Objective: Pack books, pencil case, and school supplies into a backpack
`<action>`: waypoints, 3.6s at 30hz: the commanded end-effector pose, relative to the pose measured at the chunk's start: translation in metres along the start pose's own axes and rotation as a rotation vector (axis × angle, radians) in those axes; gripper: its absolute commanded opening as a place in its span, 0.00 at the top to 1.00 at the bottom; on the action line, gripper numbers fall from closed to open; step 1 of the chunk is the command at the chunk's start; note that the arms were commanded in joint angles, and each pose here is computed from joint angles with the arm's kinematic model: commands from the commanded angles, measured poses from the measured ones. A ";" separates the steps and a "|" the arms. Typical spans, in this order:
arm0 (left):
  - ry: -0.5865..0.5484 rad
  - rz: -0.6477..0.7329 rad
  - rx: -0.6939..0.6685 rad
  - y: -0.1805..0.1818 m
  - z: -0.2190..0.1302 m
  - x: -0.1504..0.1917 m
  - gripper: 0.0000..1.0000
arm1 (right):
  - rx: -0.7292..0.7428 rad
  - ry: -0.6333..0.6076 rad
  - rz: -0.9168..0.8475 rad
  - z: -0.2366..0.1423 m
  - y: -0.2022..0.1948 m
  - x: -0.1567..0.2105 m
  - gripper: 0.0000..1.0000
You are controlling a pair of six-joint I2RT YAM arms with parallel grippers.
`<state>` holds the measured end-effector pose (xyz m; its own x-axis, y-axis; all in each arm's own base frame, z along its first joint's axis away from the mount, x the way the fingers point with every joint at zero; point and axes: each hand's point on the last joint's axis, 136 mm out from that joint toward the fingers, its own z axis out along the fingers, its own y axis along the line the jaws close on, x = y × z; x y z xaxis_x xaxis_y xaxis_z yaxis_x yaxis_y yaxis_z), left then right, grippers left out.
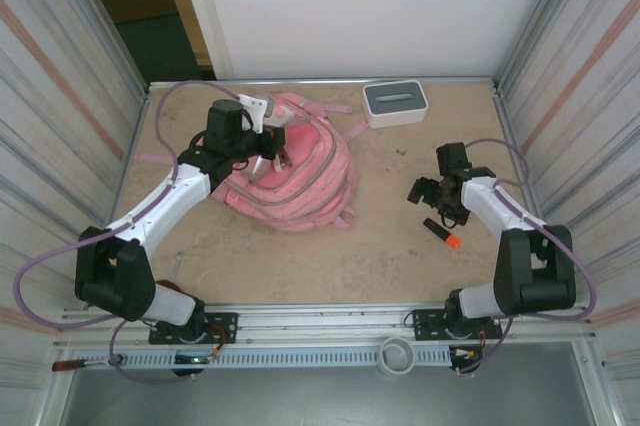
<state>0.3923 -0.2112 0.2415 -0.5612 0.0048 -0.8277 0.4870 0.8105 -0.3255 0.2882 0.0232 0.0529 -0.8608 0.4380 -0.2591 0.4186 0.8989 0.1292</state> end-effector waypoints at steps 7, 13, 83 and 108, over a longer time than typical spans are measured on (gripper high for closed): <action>-0.142 0.042 0.055 -0.013 -0.018 -0.036 1.00 | 0.001 0.158 0.038 0.022 -0.015 0.029 0.05; -0.132 0.034 0.056 -0.011 -0.015 -0.033 1.00 | -0.012 0.202 0.039 0.015 -0.016 0.054 0.10; -0.139 0.027 0.080 -0.018 -0.028 -0.034 1.00 | -0.734 -0.007 -0.340 -0.065 0.371 0.053 0.84; 0.005 0.146 0.161 -0.063 -0.003 0.004 0.46 | -0.615 -0.332 -0.247 -0.125 0.222 -0.005 0.40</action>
<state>0.3611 -0.2627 0.2278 -0.5631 0.0944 -0.8210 0.6067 0.7218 -0.3331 0.3548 0.2335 0.2118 -0.7547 0.3170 -0.5743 -0.1208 0.7933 0.5967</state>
